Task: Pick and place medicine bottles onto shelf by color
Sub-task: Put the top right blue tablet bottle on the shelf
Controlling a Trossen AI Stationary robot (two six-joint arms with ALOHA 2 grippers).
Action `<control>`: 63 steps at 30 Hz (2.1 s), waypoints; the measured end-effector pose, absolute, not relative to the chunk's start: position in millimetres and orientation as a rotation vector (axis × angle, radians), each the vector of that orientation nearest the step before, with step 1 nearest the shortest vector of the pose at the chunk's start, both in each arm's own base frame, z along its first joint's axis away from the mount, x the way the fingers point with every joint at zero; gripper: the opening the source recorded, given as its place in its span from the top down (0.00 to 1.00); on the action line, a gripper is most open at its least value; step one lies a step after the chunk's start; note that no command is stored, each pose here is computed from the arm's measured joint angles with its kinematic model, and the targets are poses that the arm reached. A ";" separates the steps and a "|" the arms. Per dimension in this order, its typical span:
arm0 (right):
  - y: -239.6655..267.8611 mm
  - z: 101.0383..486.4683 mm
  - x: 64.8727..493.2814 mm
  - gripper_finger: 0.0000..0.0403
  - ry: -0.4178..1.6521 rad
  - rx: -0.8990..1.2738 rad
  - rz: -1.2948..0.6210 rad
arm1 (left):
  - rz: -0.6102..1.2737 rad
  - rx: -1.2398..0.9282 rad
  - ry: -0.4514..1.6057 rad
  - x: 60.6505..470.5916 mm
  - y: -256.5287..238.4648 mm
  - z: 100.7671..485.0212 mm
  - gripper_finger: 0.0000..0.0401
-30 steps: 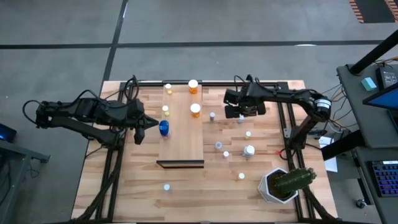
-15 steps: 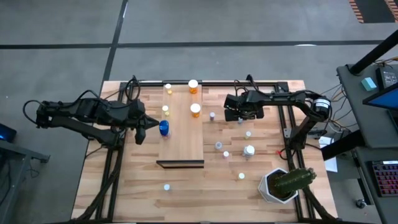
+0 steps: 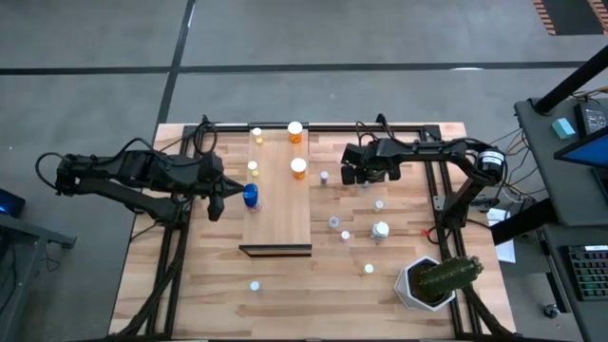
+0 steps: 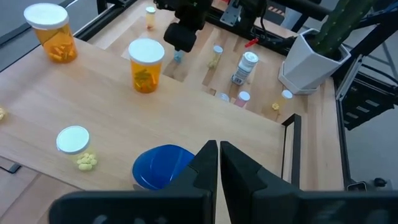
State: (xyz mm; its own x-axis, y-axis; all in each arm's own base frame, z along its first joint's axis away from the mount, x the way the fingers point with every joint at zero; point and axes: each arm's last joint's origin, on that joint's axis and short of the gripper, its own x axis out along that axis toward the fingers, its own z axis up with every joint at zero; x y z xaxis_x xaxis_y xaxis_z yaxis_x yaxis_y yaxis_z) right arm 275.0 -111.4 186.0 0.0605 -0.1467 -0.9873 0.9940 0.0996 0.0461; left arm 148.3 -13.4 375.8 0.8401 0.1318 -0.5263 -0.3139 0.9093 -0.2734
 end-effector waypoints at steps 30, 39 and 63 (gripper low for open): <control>-31.6 411.5 355.2 0.73 0.844 0.641 -0.251 | 0.277 -0.320 0.508 149.9 -12.2 376.3 1.00; -12.0 379.5 413.5 0.73 1.002 0.475 -0.165 | 0.269 -0.290 0.490 150.9 -12.3 378.0 1.00; -11.5 329.9 460.9 0.73 0.958 0.358 -0.299 | 0.281 -0.282 0.460 150.8 -11.6 380.5 1.00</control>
